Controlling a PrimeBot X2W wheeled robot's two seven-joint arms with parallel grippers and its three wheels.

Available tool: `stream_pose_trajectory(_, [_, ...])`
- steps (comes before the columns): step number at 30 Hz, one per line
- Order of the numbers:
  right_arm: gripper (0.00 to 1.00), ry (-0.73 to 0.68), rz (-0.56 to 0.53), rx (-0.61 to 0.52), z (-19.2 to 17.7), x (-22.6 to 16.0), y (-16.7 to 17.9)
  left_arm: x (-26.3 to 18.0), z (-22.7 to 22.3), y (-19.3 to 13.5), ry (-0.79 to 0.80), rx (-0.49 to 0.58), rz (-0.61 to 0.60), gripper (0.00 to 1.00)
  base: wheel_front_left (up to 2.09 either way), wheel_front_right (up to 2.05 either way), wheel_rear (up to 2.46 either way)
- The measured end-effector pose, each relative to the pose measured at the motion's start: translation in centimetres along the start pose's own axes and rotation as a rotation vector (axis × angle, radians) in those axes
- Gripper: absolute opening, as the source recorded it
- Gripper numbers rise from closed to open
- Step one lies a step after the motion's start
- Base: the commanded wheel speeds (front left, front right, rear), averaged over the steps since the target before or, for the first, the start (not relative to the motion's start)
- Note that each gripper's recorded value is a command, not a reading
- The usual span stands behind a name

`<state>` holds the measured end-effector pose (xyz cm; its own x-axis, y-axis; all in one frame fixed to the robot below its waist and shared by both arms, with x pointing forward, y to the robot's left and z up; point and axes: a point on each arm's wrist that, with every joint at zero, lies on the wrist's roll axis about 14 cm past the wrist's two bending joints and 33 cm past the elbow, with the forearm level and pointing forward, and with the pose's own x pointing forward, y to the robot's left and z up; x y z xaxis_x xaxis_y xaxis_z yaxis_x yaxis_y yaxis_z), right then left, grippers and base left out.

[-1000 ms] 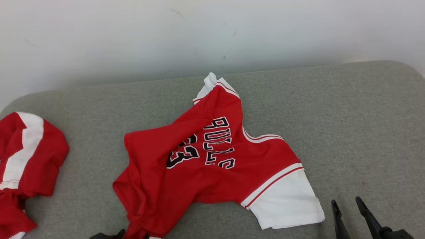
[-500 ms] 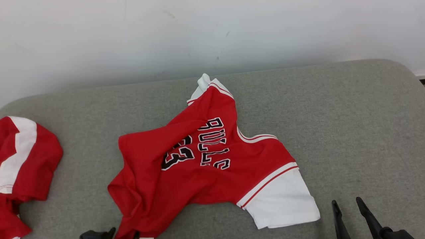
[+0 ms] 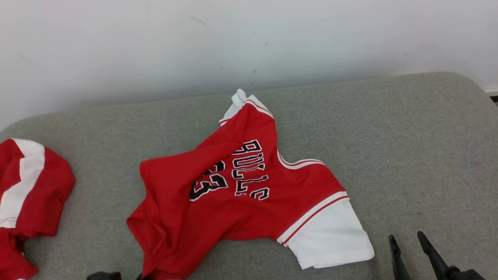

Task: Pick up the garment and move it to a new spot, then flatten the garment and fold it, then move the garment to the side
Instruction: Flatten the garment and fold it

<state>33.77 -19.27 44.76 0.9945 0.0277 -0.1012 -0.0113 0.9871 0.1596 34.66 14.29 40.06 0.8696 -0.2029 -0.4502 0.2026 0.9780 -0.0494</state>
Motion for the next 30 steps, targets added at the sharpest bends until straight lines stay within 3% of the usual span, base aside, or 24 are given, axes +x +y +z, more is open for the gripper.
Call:
stream_pose_trajectory(7, [1.00,-0.003,-0.003,-0.004,0.1,-0.1,-0.2,-0.5,4.7,-0.5,-0.101,-0.162,-0.052,0.00,0.00,0.00,0.00])
stream_pose_trajectory(15, [1.00,-0.001,0.012,-0.002,0.0,-0.1,0.4,-3.1,9.1,0.1,-0.127,-0.199,-0.131,0.00,0.00,0.00,0.00])
stream_pose_trajectory(26, [1.00,-0.007,0.008,0.003,0.1,-0.4,0.4,-5.9,7.1,-2.5,0.011,-0.424,-0.285,0.00,0.00,0.00,0.00])
stream_pose_trajectory(30, [1.00,-0.012,0.001,0.001,0.3,-0.5,0.1,-7.1,3.7,-2.4,0.129,-0.424,-0.291,0.00,0.00,0.00,0.00])
